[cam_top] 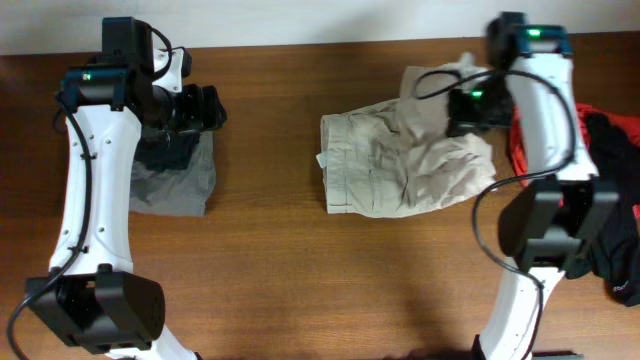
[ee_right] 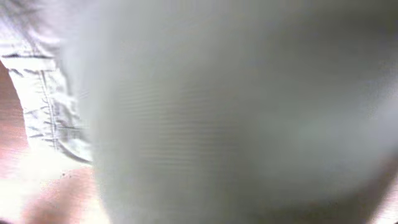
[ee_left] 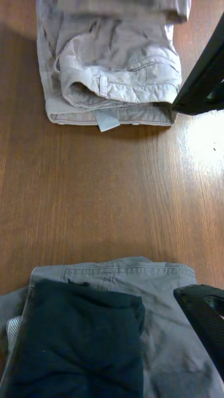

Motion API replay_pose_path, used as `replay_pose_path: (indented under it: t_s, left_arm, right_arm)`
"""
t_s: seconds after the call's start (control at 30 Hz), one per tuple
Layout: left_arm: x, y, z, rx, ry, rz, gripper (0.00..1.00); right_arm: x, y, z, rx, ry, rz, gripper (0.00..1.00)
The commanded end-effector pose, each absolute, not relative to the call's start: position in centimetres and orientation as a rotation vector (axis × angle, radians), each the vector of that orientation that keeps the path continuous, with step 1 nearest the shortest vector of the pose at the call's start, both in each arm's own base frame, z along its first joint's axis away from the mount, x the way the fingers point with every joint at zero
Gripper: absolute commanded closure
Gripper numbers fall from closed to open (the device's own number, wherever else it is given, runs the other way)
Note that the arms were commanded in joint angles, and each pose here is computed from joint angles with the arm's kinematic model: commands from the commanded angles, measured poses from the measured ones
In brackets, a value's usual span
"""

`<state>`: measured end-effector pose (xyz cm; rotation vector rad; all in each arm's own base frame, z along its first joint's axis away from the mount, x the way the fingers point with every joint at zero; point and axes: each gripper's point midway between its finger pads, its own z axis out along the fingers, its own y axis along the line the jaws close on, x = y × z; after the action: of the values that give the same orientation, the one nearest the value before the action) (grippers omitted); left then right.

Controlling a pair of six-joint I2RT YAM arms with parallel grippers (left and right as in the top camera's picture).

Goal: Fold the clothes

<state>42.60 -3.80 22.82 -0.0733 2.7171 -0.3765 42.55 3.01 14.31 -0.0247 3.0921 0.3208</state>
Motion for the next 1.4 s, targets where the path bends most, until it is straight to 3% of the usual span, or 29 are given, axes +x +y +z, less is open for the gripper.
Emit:
replay_pose_path:
  t_s: [0.0,0.37,0.6,0.67,0.83,0.97,1.17,1.37]
  left_arm:
    - [42.3,-4.1,23.4,-0.038,2.701,-0.391,0.13]
    - [42.2,-4.6,23.5,-0.03,2.701,-0.429,0.13]
    - [42.2,-4.6,23.5,-0.03,2.703,-0.43,0.13]
    - [42.2,-4.6,23.3,-0.03,2.704,-0.431,0.57]
    - [42.3,-6.7,21.2,0.012,2.737,-0.451,0.92]
    - [43.0,-10.4,17.7,0.028,2.746,-0.494,0.99]
    - [43.4,-16.6,11.8,0.118,2.751,-0.64,1.0]
    - [43.0,-21.8,7.0,0.211,2.789,-0.777,1.0]
  right_arm:
    - [42.5,6.9,15.5,-0.069,3.066,0.188,0.96]
    - [42.9,19.5,13.9,-0.376,2.926,0.068,0.92]
    - [42.9,20.8,11.7,-0.42,2.949,0.052,0.96]
    - [42.9,17.6,12.9,-0.351,2.966,-0.037,0.96]
    - [42.4,12.6,14.9,-0.273,2.998,-0.156,0.96]
    - [41.6,8.4,15.9,-0.216,3.03,-0.313,0.96]
    - [41.2,4.9,16.5,-0.143,3.047,-0.426,0.96]
    - [41.2,5.3,16.5,-0.154,3.046,-0.421,0.96]
